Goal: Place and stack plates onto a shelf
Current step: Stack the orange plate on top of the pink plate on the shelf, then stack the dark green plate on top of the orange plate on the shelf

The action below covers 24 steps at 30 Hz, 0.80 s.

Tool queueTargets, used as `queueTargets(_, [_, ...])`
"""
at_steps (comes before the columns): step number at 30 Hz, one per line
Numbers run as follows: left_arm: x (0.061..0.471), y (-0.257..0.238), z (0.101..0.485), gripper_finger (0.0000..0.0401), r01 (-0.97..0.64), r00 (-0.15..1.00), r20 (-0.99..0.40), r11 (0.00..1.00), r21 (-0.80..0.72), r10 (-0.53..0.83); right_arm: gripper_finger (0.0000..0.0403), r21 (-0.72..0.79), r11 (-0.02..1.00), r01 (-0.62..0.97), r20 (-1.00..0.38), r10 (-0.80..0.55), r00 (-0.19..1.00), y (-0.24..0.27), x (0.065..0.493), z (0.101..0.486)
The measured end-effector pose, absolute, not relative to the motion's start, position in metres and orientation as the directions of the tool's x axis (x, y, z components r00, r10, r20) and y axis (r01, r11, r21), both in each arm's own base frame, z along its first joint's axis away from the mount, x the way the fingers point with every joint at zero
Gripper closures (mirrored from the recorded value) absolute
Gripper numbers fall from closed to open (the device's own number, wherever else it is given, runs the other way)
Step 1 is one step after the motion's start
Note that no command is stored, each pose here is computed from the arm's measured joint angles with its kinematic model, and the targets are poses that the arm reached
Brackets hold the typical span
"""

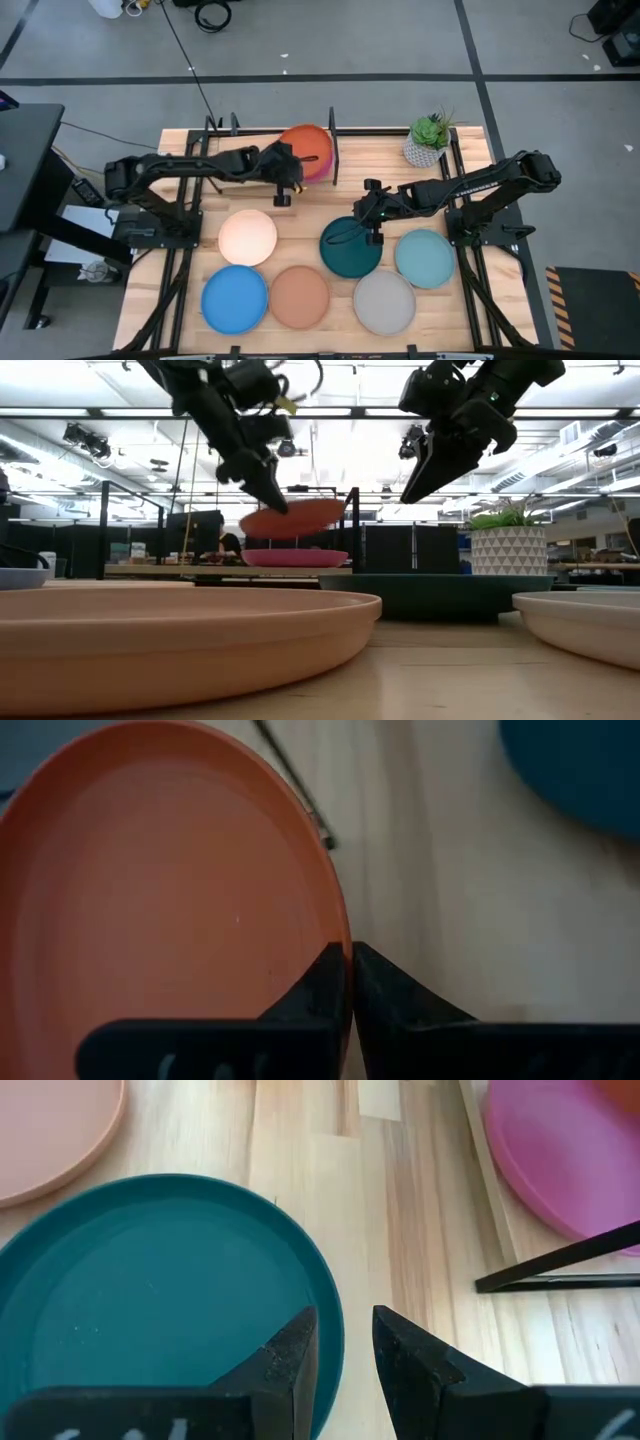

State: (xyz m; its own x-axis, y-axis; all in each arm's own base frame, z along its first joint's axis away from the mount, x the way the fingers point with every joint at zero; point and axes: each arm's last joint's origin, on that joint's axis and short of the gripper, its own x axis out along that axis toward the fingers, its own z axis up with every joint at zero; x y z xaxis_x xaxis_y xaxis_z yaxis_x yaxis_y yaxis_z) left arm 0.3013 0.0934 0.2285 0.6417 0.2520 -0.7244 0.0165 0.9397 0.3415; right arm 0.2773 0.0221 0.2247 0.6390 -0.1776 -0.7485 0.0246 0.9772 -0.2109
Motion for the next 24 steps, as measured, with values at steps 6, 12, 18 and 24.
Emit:
queueTargets(6, [0.311, 0.105, 0.200, 0.0369, 0.003, 0.564, -0.771, 0.933, 0.359, 0.295, 0.0297, -0.209, 0.978, 0.021, -0.749, -0.174, 0.639, 0.024, 0.277, 0.225])
queueTargets(12, [0.313, 0.102, 0.208, 0.0298, -0.013, 0.565, -0.764, 0.929, 0.370, 0.313, 0.0297, -0.209, 0.978, 0.020, -0.749, -0.173, 0.640, 0.024, 0.277, 0.225])
queueTargets(18, [0.310, 0.076, 0.239, 0.0238, 0.102, 0.548, -0.825, 0.969, 0.226, 0.135, 0.0297, -0.200, 0.979, 0.028, -0.750, -0.171, 0.639, 0.025, 0.277, 0.224])
queueTargets(24, [0.311, 0.031, 0.230, 0.0233, 0.125, 0.507, -0.858, 0.992, -0.019, -0.081, 0.0297, -0.201, 0.979, 0.044, -0.746, -0.182, 0.640, 0.028, 0.277, 0.224])
